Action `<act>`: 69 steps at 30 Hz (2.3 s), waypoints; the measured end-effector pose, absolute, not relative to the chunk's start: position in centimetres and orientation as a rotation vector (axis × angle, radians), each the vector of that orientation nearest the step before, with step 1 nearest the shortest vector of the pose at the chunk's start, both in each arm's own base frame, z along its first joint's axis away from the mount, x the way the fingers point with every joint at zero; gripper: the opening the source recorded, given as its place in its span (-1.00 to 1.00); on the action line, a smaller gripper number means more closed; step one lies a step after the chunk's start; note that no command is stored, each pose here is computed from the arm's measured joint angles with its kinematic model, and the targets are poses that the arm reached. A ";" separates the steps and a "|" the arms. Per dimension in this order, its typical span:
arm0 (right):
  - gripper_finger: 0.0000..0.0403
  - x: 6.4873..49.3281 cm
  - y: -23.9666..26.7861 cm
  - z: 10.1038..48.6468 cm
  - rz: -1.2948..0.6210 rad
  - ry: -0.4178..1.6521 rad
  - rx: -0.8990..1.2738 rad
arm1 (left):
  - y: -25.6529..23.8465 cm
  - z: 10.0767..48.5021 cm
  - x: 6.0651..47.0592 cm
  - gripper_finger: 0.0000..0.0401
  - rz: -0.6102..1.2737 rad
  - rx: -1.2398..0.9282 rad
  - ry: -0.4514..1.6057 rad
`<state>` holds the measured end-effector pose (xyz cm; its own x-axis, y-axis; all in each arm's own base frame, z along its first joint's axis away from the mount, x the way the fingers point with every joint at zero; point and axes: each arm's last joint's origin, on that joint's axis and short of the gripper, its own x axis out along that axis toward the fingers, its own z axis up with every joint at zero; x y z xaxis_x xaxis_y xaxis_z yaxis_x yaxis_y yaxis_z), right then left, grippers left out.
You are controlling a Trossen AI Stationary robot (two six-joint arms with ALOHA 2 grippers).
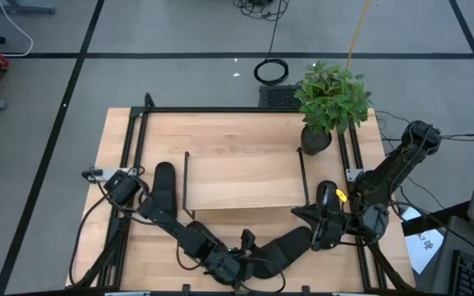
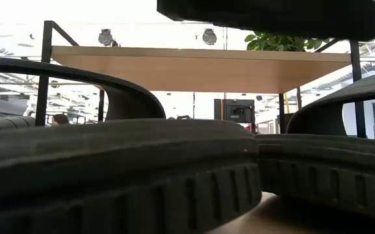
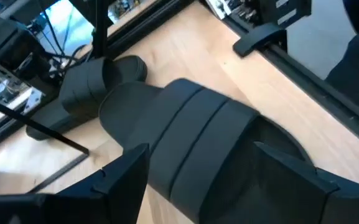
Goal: Pick and place slides into the shelf
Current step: Put the bottom left black slide on the shelf
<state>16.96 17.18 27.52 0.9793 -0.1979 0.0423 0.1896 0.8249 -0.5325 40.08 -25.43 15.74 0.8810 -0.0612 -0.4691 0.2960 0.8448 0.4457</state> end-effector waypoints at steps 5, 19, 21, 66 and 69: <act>-1.00 17.0 17.2 27.5 -0.205 0.015 -0.561 | -25.4 13.6 40.4 0.42 -0.182 0.671 0.478; -1.00 17.0 17.2 27.4 -0.204 0.018 -0.529 | -24.4 13.6 41.6 0.42 -0.173 0.731 0.420; -1.00 17.0 17.2 27.4 -0.203 0.018 -0.526 | -24.1 13.6 41.7 0.42 -0.174 0.740 0.424; -1.00 16.8 17.4 27.2 -0.189 0.026 -0.539 | -30.2 22.8 38.7 -0.99 0.123 0.954 0.383; -1.00 16.4 17.7 27.4 -0.182 0.017 -0.545 | -30.8 24.5 37.6 -0.99 0.278 0.973 0.419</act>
<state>16.44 17.68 27.36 0.9837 -0.1768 0.0319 0.1676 0.8393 -0.5171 37.65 -30.82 24.52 0.8858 0.4097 -0.2181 -0.0412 0.5375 0.8423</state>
